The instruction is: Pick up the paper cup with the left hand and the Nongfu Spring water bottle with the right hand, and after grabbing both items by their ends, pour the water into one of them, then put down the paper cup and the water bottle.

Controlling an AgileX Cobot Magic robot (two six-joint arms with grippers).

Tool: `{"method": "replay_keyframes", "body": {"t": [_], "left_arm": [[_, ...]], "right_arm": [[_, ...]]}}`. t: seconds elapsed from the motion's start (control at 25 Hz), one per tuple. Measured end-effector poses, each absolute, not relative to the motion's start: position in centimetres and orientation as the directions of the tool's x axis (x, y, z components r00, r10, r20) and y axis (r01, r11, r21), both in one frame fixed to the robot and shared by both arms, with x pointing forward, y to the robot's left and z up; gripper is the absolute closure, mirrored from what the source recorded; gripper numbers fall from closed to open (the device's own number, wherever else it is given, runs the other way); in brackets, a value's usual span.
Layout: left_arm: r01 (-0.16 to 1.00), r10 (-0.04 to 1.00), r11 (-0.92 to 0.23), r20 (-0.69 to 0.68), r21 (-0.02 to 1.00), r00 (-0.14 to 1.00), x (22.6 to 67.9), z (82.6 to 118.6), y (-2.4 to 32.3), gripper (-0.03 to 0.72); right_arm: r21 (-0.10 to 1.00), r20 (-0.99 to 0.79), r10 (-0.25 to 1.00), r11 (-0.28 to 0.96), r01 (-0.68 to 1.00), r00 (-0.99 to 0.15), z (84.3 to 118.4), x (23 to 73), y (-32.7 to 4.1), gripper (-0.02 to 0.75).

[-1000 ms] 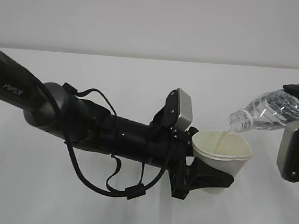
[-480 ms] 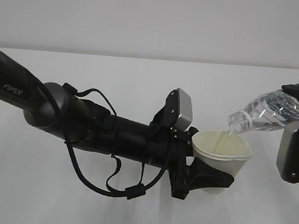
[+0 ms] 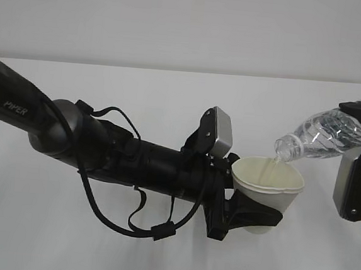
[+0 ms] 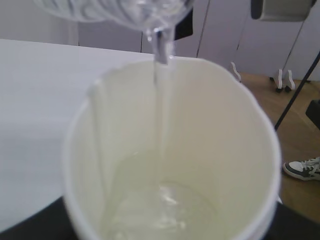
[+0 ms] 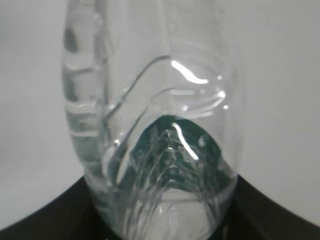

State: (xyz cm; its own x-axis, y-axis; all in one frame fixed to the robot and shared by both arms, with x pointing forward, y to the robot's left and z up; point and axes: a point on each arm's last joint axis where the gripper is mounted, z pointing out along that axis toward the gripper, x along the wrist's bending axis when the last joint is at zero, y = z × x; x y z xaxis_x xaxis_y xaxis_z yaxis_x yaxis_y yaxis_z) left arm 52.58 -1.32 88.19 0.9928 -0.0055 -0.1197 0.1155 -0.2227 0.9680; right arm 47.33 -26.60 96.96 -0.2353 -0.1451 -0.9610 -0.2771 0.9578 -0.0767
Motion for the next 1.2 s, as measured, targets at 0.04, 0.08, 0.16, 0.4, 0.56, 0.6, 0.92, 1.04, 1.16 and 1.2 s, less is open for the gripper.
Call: {"method": "replay_keyframes", "body": {"t": [0.04, 0.08, 0.16, 0.4, 0.56, 0.6, 0.92, 1.04, 1.16, 1.2], "left_arm": [[0.115, -0.005, -0.223, -0.12, 0.968, 0.993, 52.58, 88.19, -1.32, 0.264], [0.115, -0.005, -0.223, -0.12, 0.968, 0.993, 52.58, 88.19, -1.32, 0.264], [0.115, -0.005, -0.223, -0.12, 0.968, 0.993, 52.58, 88.19, -1.32, 0.264], [0.115, -0.005, -0.223, -0.12, 0.968, 0.993, 52.58, 88.19, -1.32, 0.264], [0.115, -0.005, -0.223, -0.12, 0.968, 0.993, 52.58, 88.19, -1.32, 0.264], [0.115, -0.005, -0.223, -0.12, 0.968, 0.993, 52.58, 88.19, -1.32, 0.264], [0.115, -0.005, -0.223, -0.12, 0.968, 0.993, 52.58, 88.19, -1.32, 0.264], [0.115, -0.005, -0.223, -0.12, 0.968, 0.993, 52.58, 88.19, -1.32, 0.264], [0.115, -0.005, -0.223, -0.12, 0.968, 0.993, 52.58, 88.19, -1.32, 0.264], [0.115, -0.005, -0.223, -0.12, 0.968, 0.993, 52.58, 88.19, -1.32, 0.264]], "right_arm": [[-0.077, -0.961, -0.145, 0.958, -0.277, -0.235, 96.96, 47.33, -26.6, 0.333], [-0.077, -0.961, -0.145, 0.958, -0.277, -0.235, 96.96, 47.33, -26.6, 0.333], [-0.077, -0.961, -0.145, 0.958, -0.277, -0.235, 96.96, 47.33, -26.6, 0.333], [-0.077, -0.961, -0.145, 0.958, -0.277, -0.235, 96.96, 47.33, -26.6, 0.333], [-0.077, -0.961, -0.145, 0.958, -0.277, -0.235, 96.96, 47.33, -26.6, 0.333], [-0.077, -0.961, -0.145, 0.958, -0.277, -0.235, 96.96, 47.33, -26.6, 0.333], [-0.077, -0.961, -0.145, 0.958, -0.277, -0.235, 96.97, 47.33, -26.6, 0.333], [-0.077, -0.961, -0.145, 0.958, -0.277, -0.235, 96.97, 47.33, -26.6, 0.333], [-0.077, -0.961, -0.145, 0.958, -0.277, -0.235, 96.97, 47.33, -26.6, 0.333], [-0.077, -0.961, -0.145, 0.958, -0.277, -0.235, 96.97, 47.33, -26.6, 0.333]]}}
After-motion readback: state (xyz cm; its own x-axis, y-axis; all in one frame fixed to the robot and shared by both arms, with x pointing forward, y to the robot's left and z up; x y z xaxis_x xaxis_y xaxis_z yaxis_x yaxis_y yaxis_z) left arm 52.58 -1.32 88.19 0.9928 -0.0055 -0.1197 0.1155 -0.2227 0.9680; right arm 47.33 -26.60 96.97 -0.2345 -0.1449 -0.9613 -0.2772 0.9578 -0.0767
